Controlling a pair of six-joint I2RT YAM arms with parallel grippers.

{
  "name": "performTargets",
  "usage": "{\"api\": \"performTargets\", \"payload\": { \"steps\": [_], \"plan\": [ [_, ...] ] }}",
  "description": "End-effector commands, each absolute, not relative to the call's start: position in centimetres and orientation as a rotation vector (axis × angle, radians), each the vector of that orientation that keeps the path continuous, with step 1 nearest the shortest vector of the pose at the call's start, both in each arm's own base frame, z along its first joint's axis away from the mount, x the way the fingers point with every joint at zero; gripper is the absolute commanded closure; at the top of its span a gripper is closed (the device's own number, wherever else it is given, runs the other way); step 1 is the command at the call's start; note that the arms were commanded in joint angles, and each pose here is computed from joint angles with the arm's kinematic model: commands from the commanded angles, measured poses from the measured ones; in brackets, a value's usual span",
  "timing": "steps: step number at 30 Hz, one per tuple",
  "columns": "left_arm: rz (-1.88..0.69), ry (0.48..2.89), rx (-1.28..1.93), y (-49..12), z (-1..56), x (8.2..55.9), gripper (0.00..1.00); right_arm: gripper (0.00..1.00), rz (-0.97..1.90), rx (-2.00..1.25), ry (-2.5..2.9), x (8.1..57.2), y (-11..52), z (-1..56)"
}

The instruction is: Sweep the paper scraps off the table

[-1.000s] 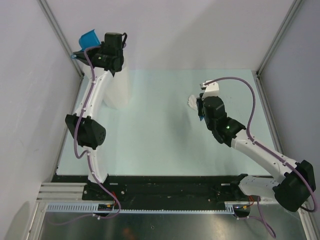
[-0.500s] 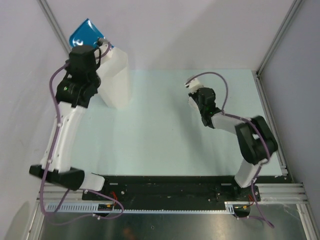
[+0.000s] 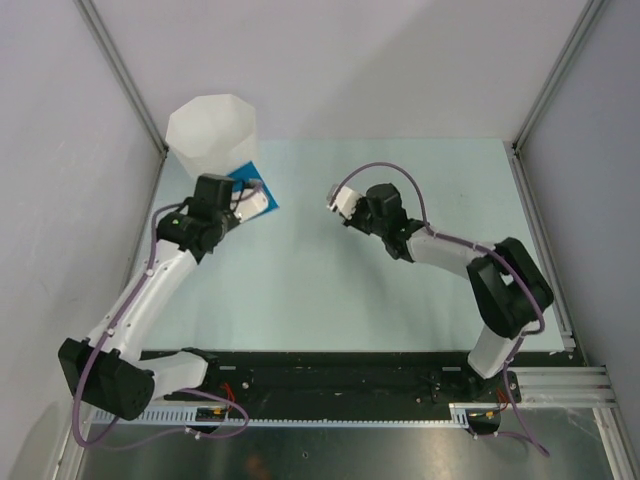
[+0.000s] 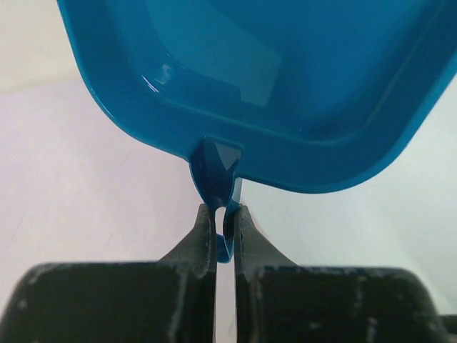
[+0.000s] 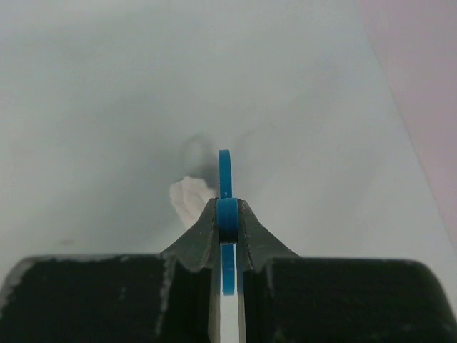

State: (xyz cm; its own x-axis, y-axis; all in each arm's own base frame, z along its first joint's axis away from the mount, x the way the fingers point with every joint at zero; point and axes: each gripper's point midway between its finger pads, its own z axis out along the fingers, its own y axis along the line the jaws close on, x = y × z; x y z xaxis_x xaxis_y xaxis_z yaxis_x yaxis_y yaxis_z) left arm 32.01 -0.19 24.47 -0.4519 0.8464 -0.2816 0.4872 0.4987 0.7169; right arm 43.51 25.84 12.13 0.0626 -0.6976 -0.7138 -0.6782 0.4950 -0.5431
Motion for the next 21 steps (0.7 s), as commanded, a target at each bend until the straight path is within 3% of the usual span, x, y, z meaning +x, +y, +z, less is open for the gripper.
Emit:
{"api": "performTargets", "payload": {
  "steps": [1,12,21],
  "plan": [
    [0.529,2.135,1.228,-4.2,20.3,30.0,1.00,1.00,0.261,-1.175,1.721,37.0,29.2,13.4],
    [0.256,2.290,1.613,-9.8,9.3,26.0,1.00,1.00,0.189,-0.438,1.807,38.1,20.8,24.4],
    [0.256,2.393,1.736,-12.7,5.0,29.4,1.00,1.00,0.129,-0.026,2.074,39.4,16.5,17.2]
  ]
}}
